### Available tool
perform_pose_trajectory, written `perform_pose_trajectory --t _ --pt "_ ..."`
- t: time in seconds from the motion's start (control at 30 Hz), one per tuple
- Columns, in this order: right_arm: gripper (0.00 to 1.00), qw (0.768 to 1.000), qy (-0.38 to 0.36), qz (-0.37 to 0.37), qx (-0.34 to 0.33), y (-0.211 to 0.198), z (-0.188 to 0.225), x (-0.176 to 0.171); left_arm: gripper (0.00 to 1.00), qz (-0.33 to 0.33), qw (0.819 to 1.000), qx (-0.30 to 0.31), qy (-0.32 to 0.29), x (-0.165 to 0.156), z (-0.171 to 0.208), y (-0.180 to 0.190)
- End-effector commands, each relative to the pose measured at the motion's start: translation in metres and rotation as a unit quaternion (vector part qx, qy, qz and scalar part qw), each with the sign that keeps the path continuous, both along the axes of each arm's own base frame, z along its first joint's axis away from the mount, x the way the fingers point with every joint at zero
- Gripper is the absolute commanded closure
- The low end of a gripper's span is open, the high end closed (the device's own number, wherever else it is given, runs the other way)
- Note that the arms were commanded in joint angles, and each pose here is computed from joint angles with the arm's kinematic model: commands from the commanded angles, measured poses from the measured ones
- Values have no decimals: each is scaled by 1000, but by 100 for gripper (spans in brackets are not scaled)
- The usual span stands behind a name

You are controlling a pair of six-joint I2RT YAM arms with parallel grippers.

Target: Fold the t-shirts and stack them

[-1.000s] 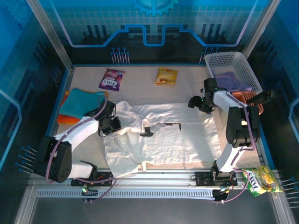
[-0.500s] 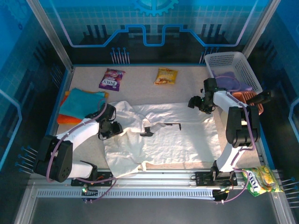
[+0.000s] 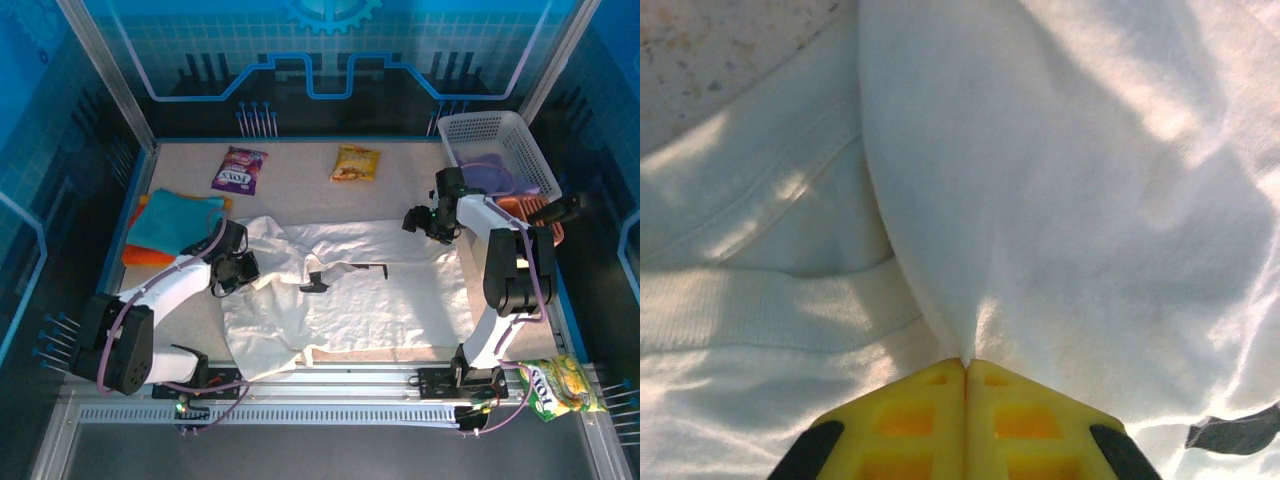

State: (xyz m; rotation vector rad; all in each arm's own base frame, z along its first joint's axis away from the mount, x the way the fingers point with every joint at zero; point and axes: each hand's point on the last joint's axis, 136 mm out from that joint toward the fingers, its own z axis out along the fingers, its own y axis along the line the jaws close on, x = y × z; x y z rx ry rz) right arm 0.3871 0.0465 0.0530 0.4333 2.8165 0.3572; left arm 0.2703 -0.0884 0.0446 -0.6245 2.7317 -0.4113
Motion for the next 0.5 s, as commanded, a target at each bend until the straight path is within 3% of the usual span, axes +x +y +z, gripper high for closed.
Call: perform_pose_trajectory --t 0.0,0.47 --pt "25 1000 6 7 7 2 -3 1 99 9 1000 -4 -7 -6 7 4" --pt "25 1000 6 8 10 3 -3 2 100 42 998 -57 0 -42 39 0"
